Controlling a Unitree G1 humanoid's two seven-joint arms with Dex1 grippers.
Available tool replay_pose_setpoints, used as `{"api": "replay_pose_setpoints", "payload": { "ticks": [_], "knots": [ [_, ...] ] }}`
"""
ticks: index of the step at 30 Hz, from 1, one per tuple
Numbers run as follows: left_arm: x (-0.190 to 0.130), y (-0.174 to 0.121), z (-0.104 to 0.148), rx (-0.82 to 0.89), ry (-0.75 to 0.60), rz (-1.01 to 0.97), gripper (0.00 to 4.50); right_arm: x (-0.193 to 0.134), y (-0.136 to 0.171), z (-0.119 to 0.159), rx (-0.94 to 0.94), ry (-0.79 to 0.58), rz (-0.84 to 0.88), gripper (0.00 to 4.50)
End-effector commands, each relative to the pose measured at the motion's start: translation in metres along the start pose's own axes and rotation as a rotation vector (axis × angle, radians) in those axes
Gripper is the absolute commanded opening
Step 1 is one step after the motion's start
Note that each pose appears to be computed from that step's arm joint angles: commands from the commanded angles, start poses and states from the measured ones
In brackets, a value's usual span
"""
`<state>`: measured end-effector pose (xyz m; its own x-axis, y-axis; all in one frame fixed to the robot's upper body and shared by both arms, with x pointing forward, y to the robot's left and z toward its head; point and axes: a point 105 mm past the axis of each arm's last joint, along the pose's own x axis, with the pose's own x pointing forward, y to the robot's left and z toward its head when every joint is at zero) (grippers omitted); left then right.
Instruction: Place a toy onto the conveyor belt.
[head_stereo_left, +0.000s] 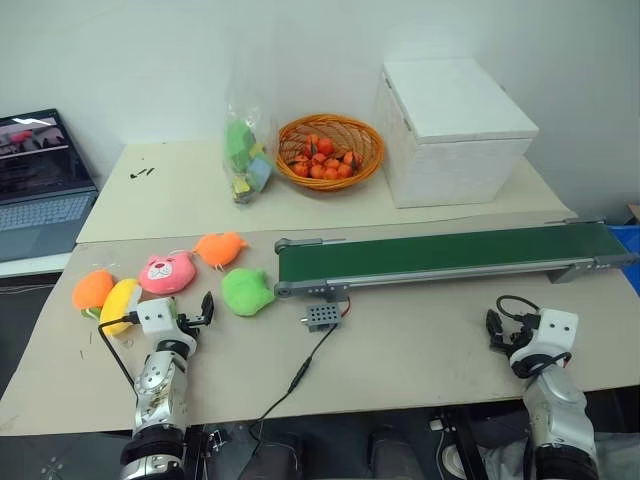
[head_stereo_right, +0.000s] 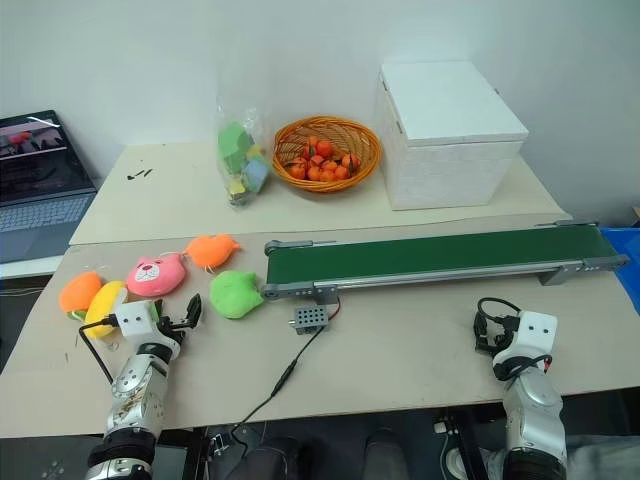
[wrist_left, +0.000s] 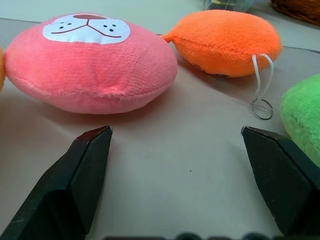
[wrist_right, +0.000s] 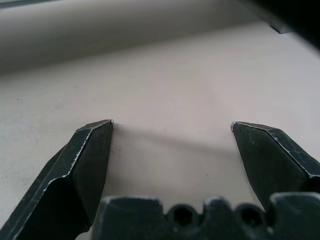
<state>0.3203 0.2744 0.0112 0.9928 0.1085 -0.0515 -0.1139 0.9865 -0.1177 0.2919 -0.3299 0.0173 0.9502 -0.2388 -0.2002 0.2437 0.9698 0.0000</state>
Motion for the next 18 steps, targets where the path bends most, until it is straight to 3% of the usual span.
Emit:
{"api": "replay_pose_setpoints", "payload": {
  "ticks": [1, 4, 6, 8, 10, 12, 14, 18],
  "knots": [
    [0.004, -0.006, 0.001, 0.034, 0.000, -0.028, 4.41, 0.000, -0.002, 0.011, -0.019, -0.047, -0.006, 4.43],
    [0.005, -0.007, -0.002, 0.035, 0.011, -0.026, 4.41, -0.002, -0.001, 0.011, -0.020, -0.038, 0.001, 4.43],
    [0.005, -0.007, -0.003, 0.036, 0.013, -0.032, 4.41, -0.005, 0.021, 0.023, 0.037, -0.040, 0.146, 4.43],
    [0.005, -0.008, -0.003, 0.039, 0.015, -0.037, 4.41, -0.019, 0.065, 0.046, 0.087, -0.053, 0.431, 4.43],
    [0.005, -0.010, -0.005, 0.039, 0.021, -0.050, 4.41, -0.069, 0.124, 0.083, -0.032, -0.052, 0.890, 4.43],
    [0.005, -0.013, -0.007, 0.042, 0.030, -0.065, 4.41, -0.116, 0.151, 0.096, -0.146, 0.003, 1.187, 4.43],
    [0.006, -0.014, -0.008, 0.043, 0.035, -0.070, 4.41, -0.136, 0.157, 0.107, -0.237, 0.014, 1.299, 4.43],
    [0.009, -0.018, -0.006, 0.028, 0.028, -0.076, 4.41, -0.140, 0.162, 0.111, -0.400, 0.023, 1.339, 4.43]
  ]
}}
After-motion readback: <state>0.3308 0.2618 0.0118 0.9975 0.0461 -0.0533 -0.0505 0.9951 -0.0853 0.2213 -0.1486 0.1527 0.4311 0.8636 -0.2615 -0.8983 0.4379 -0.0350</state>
